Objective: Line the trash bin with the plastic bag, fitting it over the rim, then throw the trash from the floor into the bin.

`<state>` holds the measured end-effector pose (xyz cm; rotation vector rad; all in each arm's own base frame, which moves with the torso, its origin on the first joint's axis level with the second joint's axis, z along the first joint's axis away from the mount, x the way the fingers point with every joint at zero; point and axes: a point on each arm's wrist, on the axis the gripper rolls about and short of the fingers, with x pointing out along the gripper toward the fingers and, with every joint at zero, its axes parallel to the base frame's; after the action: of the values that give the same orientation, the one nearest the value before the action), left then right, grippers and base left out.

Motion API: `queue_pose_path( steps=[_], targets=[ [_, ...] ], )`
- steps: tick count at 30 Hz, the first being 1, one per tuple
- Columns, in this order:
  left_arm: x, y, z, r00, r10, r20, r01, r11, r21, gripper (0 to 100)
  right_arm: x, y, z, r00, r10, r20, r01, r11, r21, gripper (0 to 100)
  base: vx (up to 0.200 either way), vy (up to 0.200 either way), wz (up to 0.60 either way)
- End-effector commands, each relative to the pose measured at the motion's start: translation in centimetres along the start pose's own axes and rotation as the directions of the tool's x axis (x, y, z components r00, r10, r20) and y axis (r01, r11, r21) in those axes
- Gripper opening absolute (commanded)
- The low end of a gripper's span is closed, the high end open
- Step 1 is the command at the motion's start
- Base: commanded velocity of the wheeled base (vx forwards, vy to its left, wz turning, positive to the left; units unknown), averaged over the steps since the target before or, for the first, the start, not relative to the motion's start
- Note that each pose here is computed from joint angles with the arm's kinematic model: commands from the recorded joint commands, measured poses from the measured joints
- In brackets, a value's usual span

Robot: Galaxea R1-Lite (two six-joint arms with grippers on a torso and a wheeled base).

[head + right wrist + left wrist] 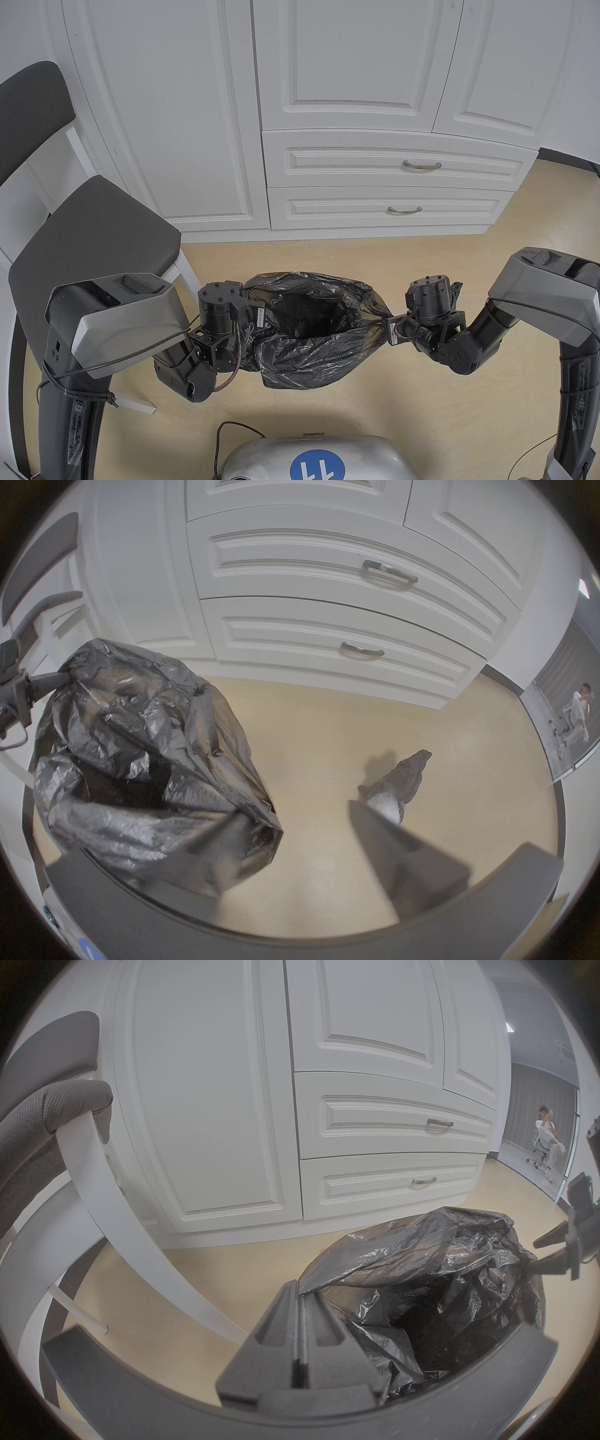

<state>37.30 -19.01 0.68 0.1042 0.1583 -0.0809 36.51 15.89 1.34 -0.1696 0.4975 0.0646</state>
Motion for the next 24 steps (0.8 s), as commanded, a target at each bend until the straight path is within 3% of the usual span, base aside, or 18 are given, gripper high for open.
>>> queue_pose_path(
  steps=[1,5,10,16,24],
  targets=[
    [-0.3,0.0,-0.2,1.000,-0.004,-0.011,0.004,1.000,0.011,0,-3.9,-0.9,0.7,0.997,0.080,0.000,-0.080,0.995,-0.065,100,0.000,0.000,0.00],
    [-0.8,0.2,-0.1,1.000,-0.004,-0.020,0.005,1.000,0.020,0,-6.3,-1.3,1.6,0.989,0.145,0.032,-0.142,0.986,-0.084,100,0.000,0.000,0.00],
    [-1.6,0.5,0.5,1.000,-0.004,-0.019,0.005,1.000,0.024,0,-6.8,-1.1,2.8,0.985,0.155,0.080,-0.150,0.987,-0.064,100,0.000,0.000,0.00],
    [-1.8,0.6,1.2,1.000,-0.004,-0.004,0.004,1.000,0.018,0,-3.0,1.2,3.6,0.979,0.167,0.114,-0.166,0.986,-0.021,100,0.000,0.000,0.00],
    [-1.5,0.6,1.2,1.000,-0.002,-0.002,0.002,1.000,0.019,0,1.6,2.7,2.3,0.983,0.151,0.102,-0.156,0.987,0.047,100,0.000,0.000,0.00]
  ],
)
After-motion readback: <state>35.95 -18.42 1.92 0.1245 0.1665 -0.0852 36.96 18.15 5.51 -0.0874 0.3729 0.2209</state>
